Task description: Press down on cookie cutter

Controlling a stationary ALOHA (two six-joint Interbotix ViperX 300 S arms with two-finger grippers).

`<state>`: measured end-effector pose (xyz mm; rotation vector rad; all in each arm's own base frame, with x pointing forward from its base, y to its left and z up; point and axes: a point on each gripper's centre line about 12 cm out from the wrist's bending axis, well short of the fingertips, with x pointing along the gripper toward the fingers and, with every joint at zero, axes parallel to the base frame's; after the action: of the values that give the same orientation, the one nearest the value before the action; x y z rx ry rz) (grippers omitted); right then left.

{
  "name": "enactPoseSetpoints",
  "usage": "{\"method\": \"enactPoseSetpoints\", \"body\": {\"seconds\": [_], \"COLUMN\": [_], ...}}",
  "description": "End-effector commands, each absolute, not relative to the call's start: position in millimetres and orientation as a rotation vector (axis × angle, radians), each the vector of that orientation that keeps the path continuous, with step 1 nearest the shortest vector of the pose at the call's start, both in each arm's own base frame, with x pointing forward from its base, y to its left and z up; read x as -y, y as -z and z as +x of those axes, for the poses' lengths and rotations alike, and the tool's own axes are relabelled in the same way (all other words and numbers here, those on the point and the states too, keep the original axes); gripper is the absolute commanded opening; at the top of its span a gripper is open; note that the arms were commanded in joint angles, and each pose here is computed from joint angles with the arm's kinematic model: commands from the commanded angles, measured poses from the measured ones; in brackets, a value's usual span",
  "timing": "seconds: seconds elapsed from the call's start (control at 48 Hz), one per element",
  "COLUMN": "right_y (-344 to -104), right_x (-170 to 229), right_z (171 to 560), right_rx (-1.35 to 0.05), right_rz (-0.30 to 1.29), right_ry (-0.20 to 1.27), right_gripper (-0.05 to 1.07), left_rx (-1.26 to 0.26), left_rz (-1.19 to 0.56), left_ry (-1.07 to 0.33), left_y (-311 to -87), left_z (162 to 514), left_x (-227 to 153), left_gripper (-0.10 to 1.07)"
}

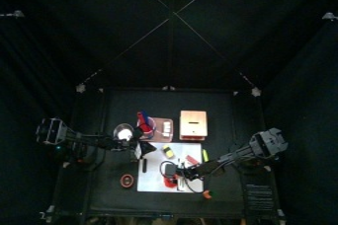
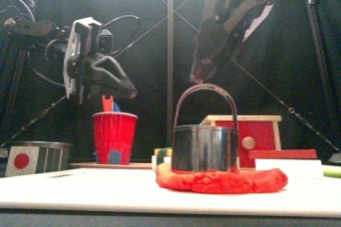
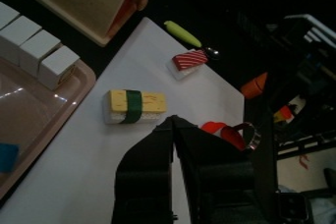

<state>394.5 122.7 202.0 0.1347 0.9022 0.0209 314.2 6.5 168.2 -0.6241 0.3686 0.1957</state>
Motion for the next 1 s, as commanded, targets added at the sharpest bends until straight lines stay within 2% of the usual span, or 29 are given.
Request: {"method": "enactPoseSetpoints", "body": {"seconds": [0.0,0.167,0.333,0.771,0.979], "right_y": [-231,-238,-251,-244,-247], "right_x": [-118,-108,-90,-68,-54], "right_z": [384,358,342,301,288], "right_rx": [-0.826,-0.763,-0.628,-0.394,-0.293], "right_rz": [0.151,0.184,0.264,0.451,0.480], "right_ry": [-0.039,-0.068,-0.094,-0.144,-0.138], "right_gripper": [0.82,0.82,0.82,0.82,0.82], "left_rx": [-0.343,-0.336,-0.308,-0.210,-0.200], "left_rz": [-0.622,-0.598,-0.570,-0.486,-0.467], "left_ry": [-0.190,-0.170,-0.134,-0.048,-0.022], "left_y": [-175,-177,-185,-200,-199], "left_z": [316,317,318,322,323], "left_x": [-8,-6,-2,4,8], "left_gripper": [0.42,0.42,0.42,0.42,0.42]}}
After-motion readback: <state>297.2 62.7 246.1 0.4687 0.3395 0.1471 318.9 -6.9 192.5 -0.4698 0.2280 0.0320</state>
